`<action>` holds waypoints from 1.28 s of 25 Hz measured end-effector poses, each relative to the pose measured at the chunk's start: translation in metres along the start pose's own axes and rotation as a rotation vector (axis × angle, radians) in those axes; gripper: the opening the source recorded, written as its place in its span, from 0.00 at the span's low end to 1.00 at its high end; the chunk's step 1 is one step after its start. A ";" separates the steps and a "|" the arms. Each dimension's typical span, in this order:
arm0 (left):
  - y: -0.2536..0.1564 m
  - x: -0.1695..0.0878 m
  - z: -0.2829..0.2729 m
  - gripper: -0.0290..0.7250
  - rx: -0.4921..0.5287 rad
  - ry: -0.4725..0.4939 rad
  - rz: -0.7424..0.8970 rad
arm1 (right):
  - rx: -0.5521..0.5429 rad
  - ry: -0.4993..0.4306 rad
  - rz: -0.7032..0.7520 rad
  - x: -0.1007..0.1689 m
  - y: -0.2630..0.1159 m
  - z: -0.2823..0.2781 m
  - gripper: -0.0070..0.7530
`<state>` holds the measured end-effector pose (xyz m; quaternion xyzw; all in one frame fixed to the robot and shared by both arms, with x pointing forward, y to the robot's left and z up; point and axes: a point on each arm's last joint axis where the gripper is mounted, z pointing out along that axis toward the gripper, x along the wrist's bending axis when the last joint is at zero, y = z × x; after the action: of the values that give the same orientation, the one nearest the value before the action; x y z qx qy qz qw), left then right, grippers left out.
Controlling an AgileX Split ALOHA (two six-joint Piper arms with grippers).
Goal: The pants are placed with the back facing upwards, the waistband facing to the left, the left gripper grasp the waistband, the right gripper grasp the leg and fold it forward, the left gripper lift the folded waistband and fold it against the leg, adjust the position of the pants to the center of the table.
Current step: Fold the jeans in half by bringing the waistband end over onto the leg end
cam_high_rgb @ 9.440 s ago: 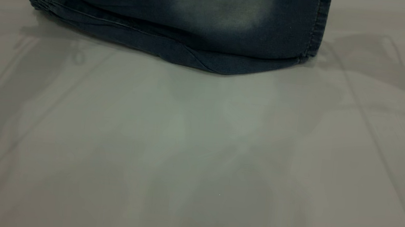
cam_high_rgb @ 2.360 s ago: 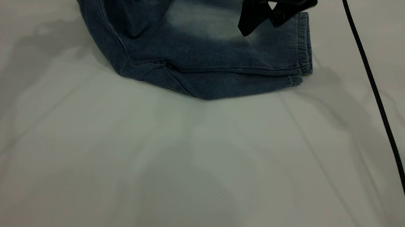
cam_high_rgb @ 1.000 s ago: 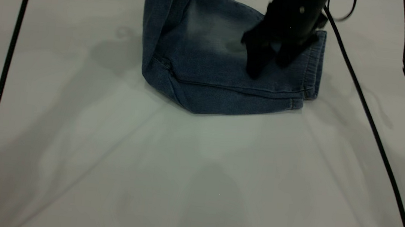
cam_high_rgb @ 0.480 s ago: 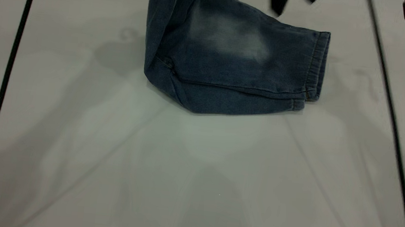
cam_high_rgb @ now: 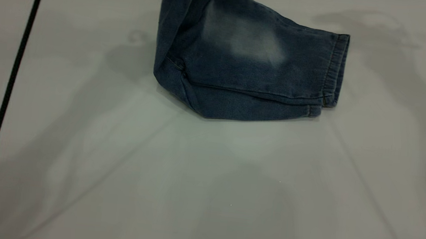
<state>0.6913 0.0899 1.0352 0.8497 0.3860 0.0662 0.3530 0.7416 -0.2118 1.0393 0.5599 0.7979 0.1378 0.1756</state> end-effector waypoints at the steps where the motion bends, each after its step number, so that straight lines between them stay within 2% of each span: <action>1: 0.001 -0.005 0.002 0.17 -0.001 -0.005 0.010 | -0.028 -0.002 0.010 -0.004 0.004 -0.007 0.64; 6: 0.010 -0.034 0.013 0.17 -0.045 -0.016 0.061 | -0.130 -0.017 0.020 -0.010 0.017 -0.033 0.64; 9: 0.009 -0.048 0.027 0.17 -0.038 -0.034 0.081 | -0.167 -0.028 0.021 -0.011 0.021 -0.043 0.64; 19: -0.018 -0.083 0.100 0.19 0.031 -0.080 0.111 | -0.180 -0.031 0.021 -0.012 0.022 -0.047 0.64; 22: -0.021 -0.098 0.115 0.28 0.013 -0.084 0.127 | -0.180 -0.031 0.020 -0.012 0.022 -0.047 0.64; 28: -0.015 -0.123 0.123 0.57 -0.081 -0.068 0.155 | -0.182 -0.031 0.019 -0.012 0.023 -0.047 0.64; 32: -0.012 -0.121 0.120 0.63 -0.087 -0.059 0.123 | -0.191 -0.033 0.020 -0.012 0.023 -0.052 0.64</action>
<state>0.6463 -0.0550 0.9576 0.8572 0.3194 0.0795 0.3961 0.7421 -0.2167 1.0973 0.5505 0.7726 0.2058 0.2401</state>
